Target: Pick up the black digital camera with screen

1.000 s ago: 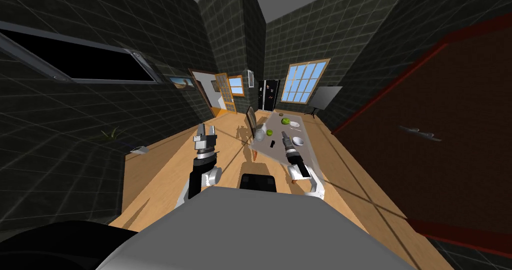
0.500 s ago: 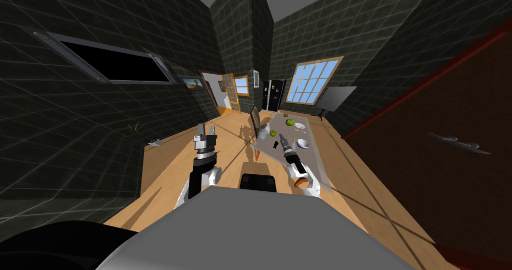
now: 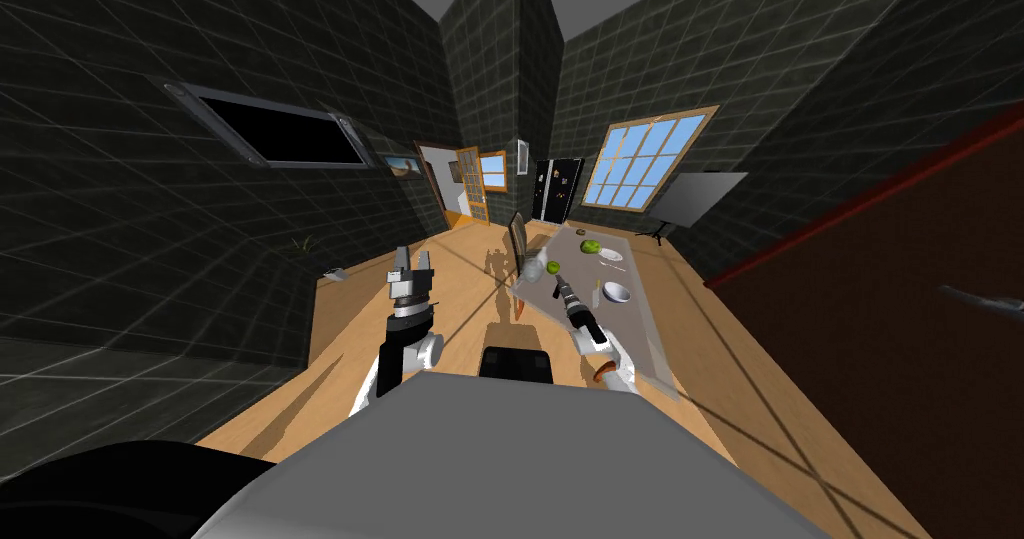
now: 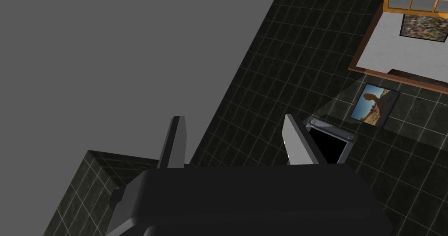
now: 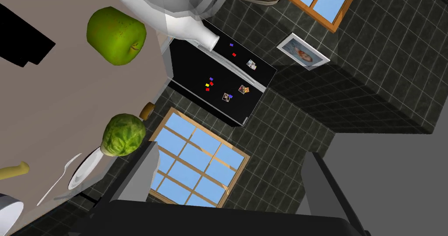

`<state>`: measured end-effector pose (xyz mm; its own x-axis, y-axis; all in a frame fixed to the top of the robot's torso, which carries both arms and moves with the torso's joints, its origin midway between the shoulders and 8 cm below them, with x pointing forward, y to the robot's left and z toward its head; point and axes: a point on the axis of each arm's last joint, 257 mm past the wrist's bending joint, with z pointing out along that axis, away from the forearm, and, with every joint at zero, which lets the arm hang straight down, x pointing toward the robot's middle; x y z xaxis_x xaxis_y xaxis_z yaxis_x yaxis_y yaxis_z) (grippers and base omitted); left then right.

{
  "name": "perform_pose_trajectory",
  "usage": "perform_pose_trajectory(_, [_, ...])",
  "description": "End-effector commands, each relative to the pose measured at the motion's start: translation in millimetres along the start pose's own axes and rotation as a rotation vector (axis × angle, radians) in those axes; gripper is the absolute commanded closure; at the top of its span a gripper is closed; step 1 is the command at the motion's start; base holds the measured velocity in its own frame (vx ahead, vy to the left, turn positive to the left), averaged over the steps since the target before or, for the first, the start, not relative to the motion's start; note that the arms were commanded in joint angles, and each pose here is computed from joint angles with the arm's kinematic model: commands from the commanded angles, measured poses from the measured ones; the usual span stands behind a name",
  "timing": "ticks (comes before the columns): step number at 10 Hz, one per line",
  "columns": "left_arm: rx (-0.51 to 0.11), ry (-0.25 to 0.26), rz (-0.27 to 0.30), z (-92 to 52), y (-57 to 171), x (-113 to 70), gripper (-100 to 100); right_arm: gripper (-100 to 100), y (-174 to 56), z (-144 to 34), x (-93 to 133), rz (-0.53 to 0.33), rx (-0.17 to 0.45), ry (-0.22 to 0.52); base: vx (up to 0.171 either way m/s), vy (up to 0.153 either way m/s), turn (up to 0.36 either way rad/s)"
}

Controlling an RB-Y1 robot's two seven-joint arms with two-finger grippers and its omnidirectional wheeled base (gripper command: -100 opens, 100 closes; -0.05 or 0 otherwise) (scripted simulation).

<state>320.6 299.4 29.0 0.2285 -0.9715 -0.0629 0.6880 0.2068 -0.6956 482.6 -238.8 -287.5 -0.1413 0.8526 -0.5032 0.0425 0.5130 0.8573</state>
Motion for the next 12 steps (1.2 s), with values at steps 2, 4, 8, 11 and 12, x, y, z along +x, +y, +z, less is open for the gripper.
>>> perform_pose_trajectory(2, [0.000, 0.000, 0.000, 0.0, 0.0, -0.1, 0, -100, -33.5, 6.3, 10.6, -0.033, 0.084, 0.047, -0.007, 0.014, 0.193])
perform_pose_trajectory(4, [0.000, 0.000, 0.000, 0.0, 0.0, -0.1, 0, -100, -64.1, 6.8, 19.4, -0.053, 0.157, 0.083, -0.001, 0.012, 0.164])
perform_pose_trajectory(8, [0.000, 0.000, 0.000, 0.0, 0.0, 0.0, 0, -100, -112.9, -0.6, 31.1, -0.072, 0.268, 0.130, 0.002, 0.006, 0.125])
perform_pose_trajectory(11, [0.000, 0.000, 0.000, -0.1, 0.0, -0.1, 0, -100, -153.6, -4.4, 34.7, -0.107, 0.379, 0.187, 0.009, 0.008, 0.188])
perform_pose_trajectory(12, [0.000, 0.000, 0.000, 0.0, 0.0, 0.0, 0, -100, -169.5, -11.6, 37.6, -0.108, 0.413, 0.196, 0.011, 0.004, 0.127])
